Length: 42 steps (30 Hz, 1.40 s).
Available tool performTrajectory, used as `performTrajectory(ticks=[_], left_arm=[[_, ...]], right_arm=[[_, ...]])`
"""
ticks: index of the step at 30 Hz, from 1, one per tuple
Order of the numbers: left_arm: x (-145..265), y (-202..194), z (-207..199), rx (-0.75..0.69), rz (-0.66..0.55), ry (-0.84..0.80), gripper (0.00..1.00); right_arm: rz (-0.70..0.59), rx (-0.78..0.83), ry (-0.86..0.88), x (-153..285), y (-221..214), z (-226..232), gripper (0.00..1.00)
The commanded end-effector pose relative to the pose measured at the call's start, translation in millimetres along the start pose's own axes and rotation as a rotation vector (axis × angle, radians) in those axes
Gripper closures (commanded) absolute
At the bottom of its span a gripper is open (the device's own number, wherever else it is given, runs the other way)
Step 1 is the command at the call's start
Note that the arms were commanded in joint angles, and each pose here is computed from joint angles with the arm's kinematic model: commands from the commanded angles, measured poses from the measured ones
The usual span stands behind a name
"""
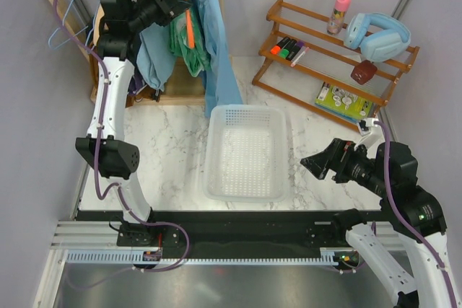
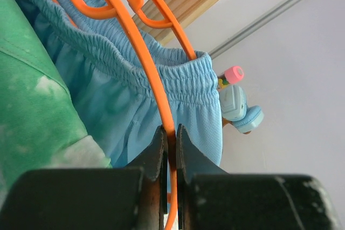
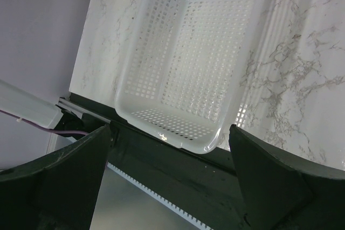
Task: Remove the trousers from the hanger
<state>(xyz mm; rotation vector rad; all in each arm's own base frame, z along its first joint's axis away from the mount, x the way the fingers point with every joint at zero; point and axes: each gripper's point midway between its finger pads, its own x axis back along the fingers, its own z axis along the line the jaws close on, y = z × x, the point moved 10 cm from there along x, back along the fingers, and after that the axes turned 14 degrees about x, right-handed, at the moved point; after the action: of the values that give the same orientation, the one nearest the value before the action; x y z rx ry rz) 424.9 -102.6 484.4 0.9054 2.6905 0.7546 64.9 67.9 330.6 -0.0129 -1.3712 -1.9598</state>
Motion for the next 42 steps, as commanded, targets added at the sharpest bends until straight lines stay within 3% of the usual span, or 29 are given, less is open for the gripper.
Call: performTrajectory(ticks=[1,26,42], left_arm=[[31.6,9.5,-62.8,-0.135,-0.004,-0.25,0.98],[88.0,22.4,-134.6,-0.19,-0.151,-0.39,0.98],[92.4,35.4,-149.2,-0.127,-0.198,-0.53,0.98]], right_arm=[[0.008,-0.016,-0.004,-1.8,-1.1,-0.6,0.02],[0.02,-0.02,0.009,-4.9,0.5,0.2,0.02],[0.029,-0.022,0.01,-8.4,2.8,0.0,0.02]])
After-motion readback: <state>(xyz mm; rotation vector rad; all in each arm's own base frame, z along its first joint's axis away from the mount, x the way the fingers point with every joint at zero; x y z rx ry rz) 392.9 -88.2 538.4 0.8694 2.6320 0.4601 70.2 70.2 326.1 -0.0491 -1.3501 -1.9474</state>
